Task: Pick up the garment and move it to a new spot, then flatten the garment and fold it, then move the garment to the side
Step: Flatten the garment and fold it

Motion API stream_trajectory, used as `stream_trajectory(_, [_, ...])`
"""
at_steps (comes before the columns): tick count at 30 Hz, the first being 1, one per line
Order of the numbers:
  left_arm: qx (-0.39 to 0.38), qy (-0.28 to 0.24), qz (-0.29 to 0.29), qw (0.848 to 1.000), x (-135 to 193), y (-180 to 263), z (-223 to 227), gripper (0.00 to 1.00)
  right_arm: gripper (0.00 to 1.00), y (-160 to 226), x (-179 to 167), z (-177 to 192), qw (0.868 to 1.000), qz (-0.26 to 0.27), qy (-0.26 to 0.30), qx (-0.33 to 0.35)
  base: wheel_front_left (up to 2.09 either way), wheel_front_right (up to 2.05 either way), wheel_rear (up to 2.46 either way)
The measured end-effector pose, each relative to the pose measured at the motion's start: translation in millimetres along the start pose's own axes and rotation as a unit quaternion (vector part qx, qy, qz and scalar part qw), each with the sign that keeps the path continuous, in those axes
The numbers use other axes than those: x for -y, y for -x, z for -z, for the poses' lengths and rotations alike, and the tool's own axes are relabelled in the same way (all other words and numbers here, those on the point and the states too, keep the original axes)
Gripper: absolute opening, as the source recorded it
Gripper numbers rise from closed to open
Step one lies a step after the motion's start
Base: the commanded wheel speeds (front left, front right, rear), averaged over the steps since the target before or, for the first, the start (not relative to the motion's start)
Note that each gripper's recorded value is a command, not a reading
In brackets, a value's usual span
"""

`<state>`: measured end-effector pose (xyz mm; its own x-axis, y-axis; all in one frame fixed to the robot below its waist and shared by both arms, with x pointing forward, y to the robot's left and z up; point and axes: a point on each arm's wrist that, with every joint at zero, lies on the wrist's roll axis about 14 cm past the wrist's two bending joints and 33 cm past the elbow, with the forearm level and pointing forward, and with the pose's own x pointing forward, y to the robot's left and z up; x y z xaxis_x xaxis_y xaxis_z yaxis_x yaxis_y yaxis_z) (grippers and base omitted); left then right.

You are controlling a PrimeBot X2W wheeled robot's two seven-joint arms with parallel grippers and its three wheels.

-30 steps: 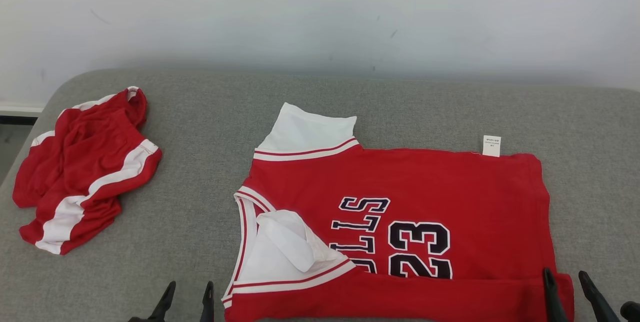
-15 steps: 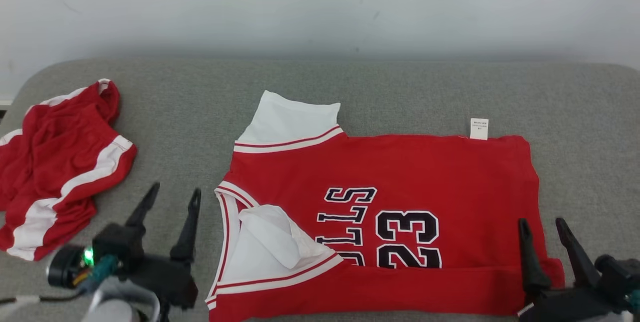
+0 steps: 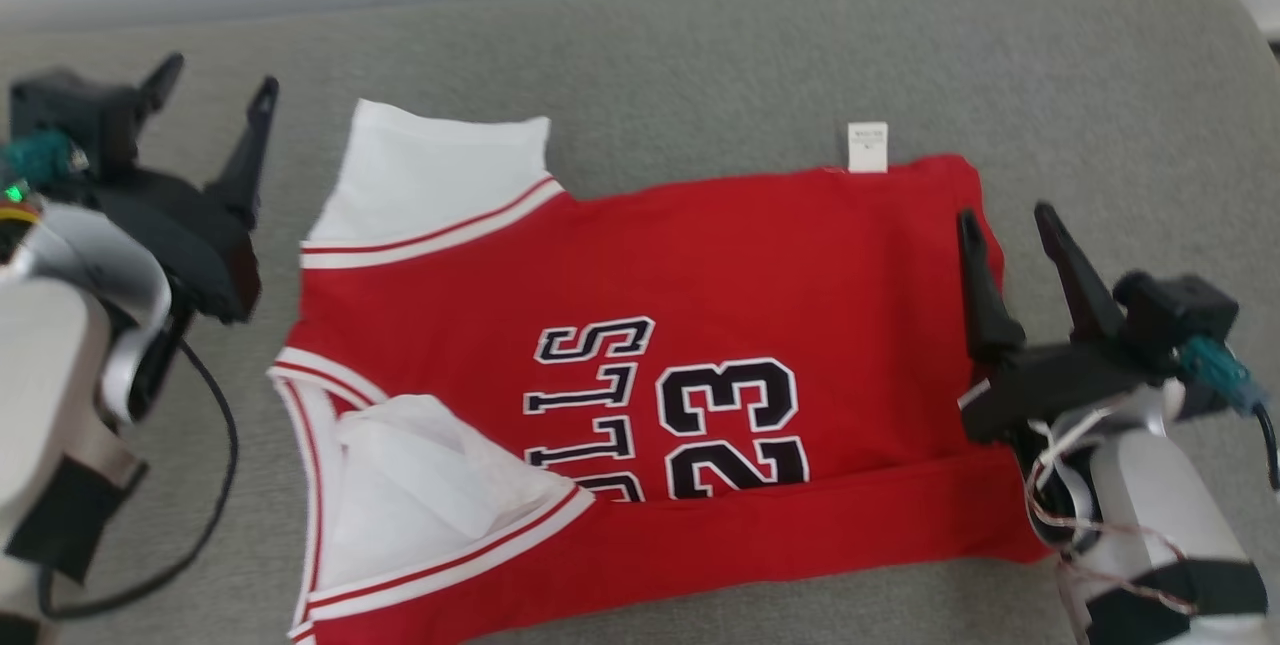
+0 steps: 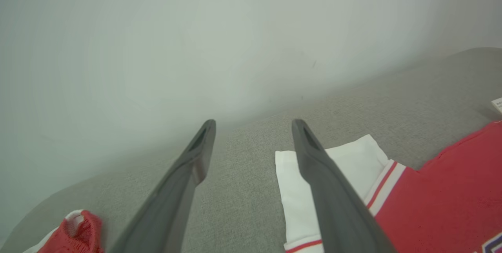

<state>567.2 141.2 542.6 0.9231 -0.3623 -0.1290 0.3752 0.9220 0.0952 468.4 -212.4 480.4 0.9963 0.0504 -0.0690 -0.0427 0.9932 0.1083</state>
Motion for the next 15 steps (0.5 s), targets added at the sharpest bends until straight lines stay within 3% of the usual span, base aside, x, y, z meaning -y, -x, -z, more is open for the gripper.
stream_trajectory(8, [-0.068, 0.006, 0.030, 0.997, 11, -64, 35, 1.00, 1.00, -21, 22, 6, 1.000, 0.018, 0.017, -0.007, 0.00, 0.00, 0.00])
stream_trajectory(15, [-0.147, 0.025, 0.039, 0.988, 23, -86, 90, 1.00, 1.00, -16, 42, 15, 0.999, 0.038, 0.026, -0.016, 0.00, 0.00, 0.00])
